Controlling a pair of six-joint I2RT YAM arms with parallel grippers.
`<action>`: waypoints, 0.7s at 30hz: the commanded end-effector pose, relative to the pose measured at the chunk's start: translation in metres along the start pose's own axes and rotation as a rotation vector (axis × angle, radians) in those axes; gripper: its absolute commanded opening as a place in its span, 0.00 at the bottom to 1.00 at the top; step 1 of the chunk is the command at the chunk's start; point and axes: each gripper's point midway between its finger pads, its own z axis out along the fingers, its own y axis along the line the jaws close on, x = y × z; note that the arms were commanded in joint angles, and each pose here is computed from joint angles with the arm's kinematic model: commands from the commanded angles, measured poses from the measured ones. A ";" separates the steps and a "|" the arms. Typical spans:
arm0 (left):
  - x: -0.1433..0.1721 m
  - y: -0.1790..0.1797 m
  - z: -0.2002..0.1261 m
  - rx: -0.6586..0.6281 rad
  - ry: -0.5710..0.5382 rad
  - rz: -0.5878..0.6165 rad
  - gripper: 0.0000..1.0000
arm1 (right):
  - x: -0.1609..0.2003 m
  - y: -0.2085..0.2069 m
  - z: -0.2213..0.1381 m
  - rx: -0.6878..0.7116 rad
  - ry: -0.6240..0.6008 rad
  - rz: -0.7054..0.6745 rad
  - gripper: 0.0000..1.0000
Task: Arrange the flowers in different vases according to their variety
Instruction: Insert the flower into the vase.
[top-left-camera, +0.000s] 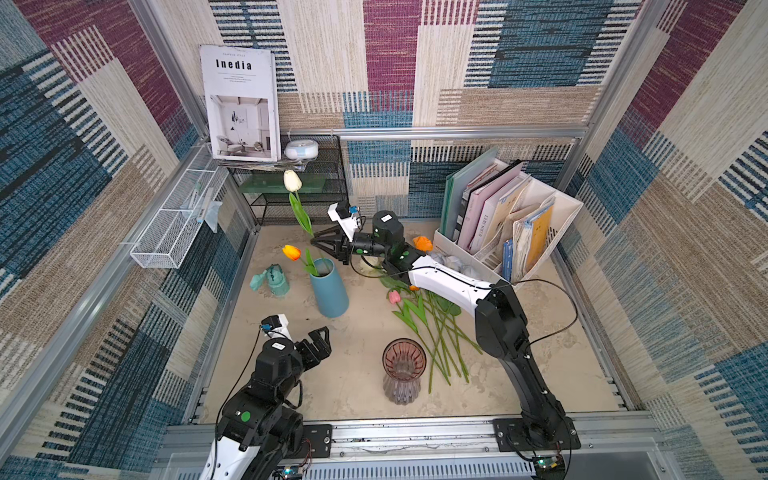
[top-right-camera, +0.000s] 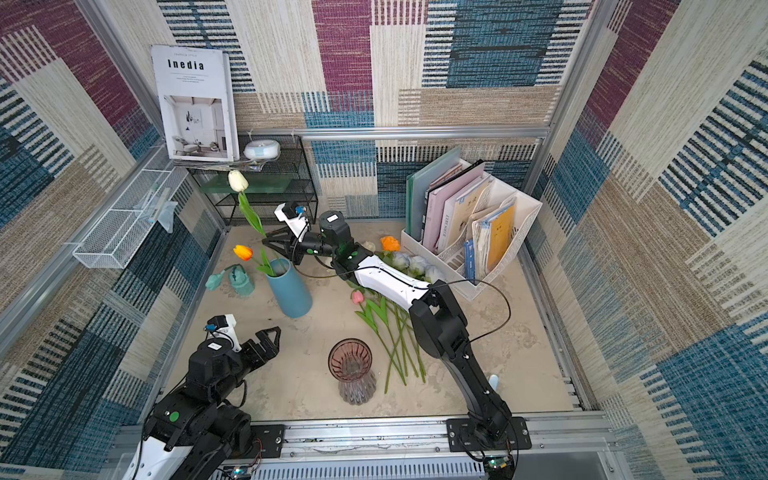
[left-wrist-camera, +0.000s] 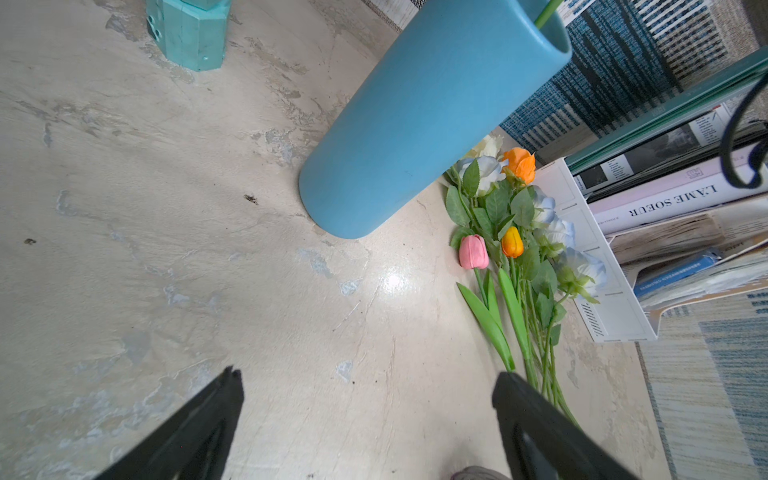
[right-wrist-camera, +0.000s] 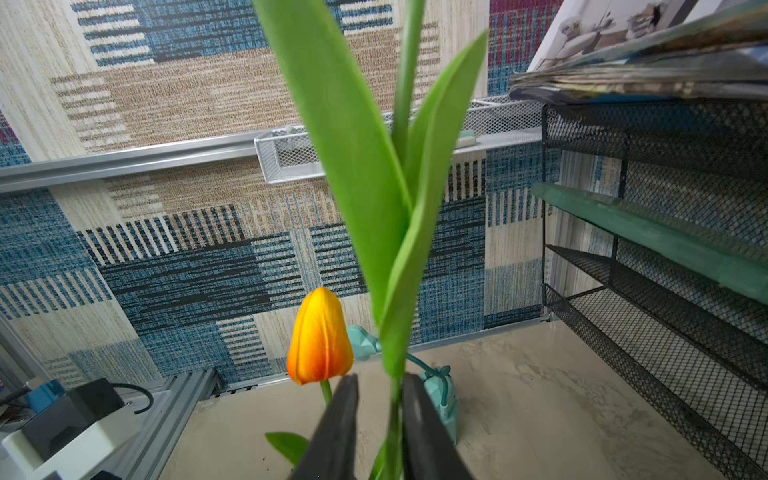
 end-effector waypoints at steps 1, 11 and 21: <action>-0.008 -0.009 0.000 0.024 -0.011 0.007 0.99 | -0.025 0.015 -0.010 -0.013 -0.029 -0.042 0.48; -0.009 -0.017 0.002 0.021 0.025 0.036 0.99 | -0.049 0.038 -0.071 0.122 0.007 -0.045 0.62; 0.008 -0.028 0.021 0.063 0.136 0.020 0.99 | 0.031 0.014 -0.176 0.516 0.307 0.151 0.61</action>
